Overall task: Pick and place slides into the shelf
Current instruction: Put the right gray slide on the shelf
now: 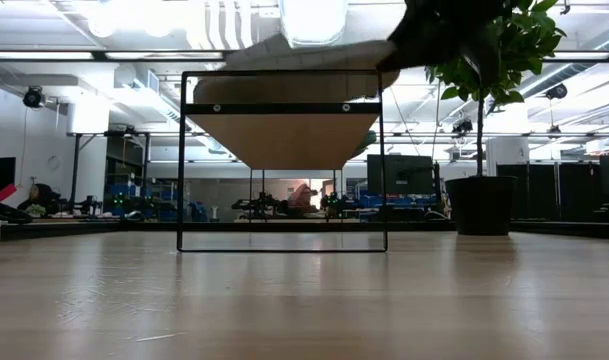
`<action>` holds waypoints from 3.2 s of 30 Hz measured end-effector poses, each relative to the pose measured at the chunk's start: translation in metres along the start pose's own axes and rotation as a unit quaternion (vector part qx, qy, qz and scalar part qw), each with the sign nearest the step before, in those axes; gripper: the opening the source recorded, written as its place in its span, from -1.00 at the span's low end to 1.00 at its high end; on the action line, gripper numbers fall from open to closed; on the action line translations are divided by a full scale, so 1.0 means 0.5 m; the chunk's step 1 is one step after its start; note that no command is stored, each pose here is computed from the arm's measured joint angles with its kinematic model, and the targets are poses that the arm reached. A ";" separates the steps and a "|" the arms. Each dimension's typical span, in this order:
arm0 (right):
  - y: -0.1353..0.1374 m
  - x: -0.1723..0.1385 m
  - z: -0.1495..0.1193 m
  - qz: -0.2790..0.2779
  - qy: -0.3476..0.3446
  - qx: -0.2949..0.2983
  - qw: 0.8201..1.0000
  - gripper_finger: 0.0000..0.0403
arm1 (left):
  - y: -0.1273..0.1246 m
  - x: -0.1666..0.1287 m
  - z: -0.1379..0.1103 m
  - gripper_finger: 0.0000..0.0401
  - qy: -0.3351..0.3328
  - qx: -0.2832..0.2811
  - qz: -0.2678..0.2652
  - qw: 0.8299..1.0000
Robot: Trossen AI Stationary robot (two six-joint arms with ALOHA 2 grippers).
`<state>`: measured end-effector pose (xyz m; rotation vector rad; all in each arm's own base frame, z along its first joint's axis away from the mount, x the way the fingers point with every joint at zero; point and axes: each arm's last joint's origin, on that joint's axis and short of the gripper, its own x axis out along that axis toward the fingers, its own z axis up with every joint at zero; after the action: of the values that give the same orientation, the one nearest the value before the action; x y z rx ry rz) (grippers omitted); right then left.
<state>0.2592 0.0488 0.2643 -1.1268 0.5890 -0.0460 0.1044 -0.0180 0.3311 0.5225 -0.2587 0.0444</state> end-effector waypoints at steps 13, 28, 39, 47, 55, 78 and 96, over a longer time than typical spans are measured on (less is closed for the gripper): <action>0.030 0.014 -0.046 0.020 -0.043 0.006 0.999 -0.80 | -0.004 0.001 -0.006 -0.01 0.006 0.001 -0.004 1.000; 0.060 0.018 -0.057 0.052 -0.070 0.006 0.996 -0.80 | -0.009 0.012 -0.010 -0.01 0.015 0.004 -0.009 1.000; 0.064 0.018 -0.058 0.066 -0.073 0.041 0.994 -0.62 | -0.008 0.011 -0.010 -0.01 0.016 0.003 -0.004 1.000; 0.054 0.016 -0.050 0.079 -0.075 0.109 0.988 -0.25 | -0.007 0.011 -0.010 -0.01 0.019 0.003 0.004 1.000; 0.029 0.002 -0.037 0.150 -0.057 0.180 0.970 -0.15 | -0.007 0.011 -0.010 -0.01 0.018 0.003 0.004 1.000; -0.070 0.008 0.037 0.056 -0.208 0.066 0.974 -0.21 | -0.003 0.002 -0.009 -0.01 0.021 0.003 0.011 1.000; -0.150 0.090 0.028 0.126 -0.152 0.083 0.977 -0.44 | 0.004 -0.033 -0.011 -0.01 0.029 0.003 0.013 0.999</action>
<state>0.3230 0.0125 0.3138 -0.8693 0.4415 0.2870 0.0897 -0.0131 0.3234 0.5228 -0.2075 0.0849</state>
